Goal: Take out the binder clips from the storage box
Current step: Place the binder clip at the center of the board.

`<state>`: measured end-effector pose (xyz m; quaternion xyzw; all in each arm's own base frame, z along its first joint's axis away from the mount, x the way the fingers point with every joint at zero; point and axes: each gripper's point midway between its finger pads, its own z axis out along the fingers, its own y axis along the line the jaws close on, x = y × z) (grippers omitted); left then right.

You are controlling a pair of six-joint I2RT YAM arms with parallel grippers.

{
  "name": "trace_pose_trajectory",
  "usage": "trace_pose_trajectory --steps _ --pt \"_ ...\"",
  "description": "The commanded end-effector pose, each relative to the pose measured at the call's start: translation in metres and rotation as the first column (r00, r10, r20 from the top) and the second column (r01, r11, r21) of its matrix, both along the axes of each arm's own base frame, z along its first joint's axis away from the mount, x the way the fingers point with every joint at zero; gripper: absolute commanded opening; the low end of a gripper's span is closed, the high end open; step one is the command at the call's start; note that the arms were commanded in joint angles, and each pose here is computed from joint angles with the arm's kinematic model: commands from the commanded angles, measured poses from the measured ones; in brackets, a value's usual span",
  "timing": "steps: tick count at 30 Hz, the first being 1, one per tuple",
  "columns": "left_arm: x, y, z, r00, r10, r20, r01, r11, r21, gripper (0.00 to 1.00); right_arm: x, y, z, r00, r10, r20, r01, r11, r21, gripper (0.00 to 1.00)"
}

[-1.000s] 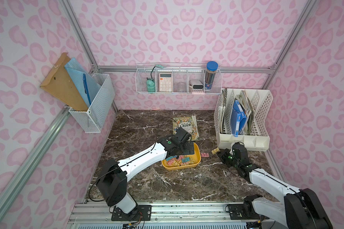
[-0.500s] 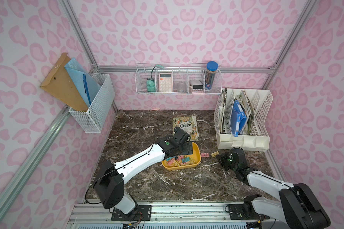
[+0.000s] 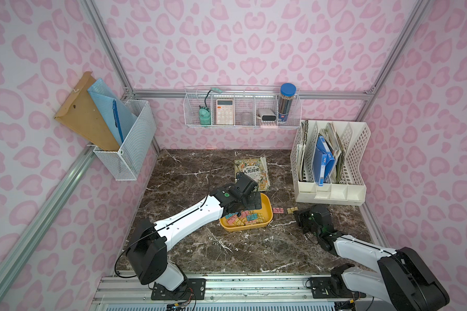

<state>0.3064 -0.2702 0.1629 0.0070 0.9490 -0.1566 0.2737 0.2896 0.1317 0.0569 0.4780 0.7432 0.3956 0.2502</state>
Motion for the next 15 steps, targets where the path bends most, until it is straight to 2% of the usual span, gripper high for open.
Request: trace_pose_trajectory --steps 1,9,15 --pt "0.001 0.004 0.002 1.000 0.003 0.013 -0.003 1.000 0.012 0.99 -0.008 -0.005 -0.014 0.997 -0.041 -0.065 0.041 0.999 -0.004 0.02" --pt "0.000 0.007 0.002 1.000 0.008 0.016 -0.009 1.000 0.022 0.99 -0.010 -0.005 -0.016 0.994 -0.082 -0.075 0.083 0.996 0.012 0.03" --pt "-0.002 0.009 0.003 1.000 0.012 0.016 -0.012 1.000 0.021 0.99 -0.009 0.006 -0.017 0.995 -0.052 -0.082 0.055 0.998 0.035 0.05"
